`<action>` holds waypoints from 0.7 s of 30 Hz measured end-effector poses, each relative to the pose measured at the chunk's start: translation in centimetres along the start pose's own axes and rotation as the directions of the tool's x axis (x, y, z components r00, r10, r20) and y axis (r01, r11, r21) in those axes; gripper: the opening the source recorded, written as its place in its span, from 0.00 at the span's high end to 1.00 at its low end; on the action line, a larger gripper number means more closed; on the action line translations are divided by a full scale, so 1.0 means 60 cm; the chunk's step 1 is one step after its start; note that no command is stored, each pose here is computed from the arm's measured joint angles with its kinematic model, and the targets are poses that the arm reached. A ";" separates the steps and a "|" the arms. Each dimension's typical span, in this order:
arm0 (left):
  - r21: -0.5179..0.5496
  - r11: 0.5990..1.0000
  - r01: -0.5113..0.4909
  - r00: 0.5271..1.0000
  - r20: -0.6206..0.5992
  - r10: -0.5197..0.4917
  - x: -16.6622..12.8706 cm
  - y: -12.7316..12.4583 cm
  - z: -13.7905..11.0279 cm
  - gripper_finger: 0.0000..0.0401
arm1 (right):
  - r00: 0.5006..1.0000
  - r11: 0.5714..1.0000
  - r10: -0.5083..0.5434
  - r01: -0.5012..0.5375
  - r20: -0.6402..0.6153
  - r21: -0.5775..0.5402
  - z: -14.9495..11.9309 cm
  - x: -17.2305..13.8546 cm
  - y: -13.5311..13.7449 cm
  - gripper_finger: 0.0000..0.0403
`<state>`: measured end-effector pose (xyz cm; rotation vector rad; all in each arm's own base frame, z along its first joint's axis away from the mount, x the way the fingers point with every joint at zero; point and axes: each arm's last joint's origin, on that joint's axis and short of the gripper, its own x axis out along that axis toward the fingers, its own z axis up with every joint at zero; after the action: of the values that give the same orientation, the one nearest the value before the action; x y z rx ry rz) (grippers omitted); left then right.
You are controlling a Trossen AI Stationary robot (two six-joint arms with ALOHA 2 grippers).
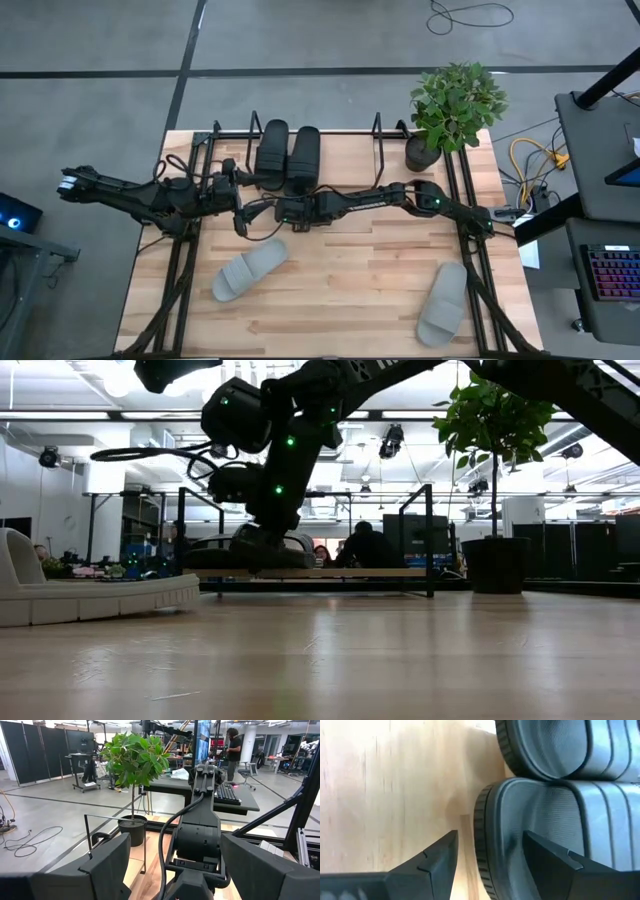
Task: Pick and place slides into the shelf
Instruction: Put the black slipper on the shelf
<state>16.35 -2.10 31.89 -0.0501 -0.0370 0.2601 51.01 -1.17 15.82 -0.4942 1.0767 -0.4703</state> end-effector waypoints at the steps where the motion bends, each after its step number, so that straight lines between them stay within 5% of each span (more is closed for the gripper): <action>1: 0.000 1.000 0.000 1.000 0.000 0.000 0.000 0.000 0.000 0.27 | 1.000 1.000 -0.007 0.007 0.003 0.003 0.002 -0.002 -0.002 0.47; 21: 0.004 1.000 0.000 1.000 -0.005 0.000 0.000 0.000 -0.001 0.27 | 0.996 1.000 -0.014 0.014 0.085 -0.005 0.037 -0.053 0.008 0.47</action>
<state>16.35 -2.10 31.84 -0.0471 -0.0317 0.2604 51.84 1.38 18.64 -0.5223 0.9931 -0.4550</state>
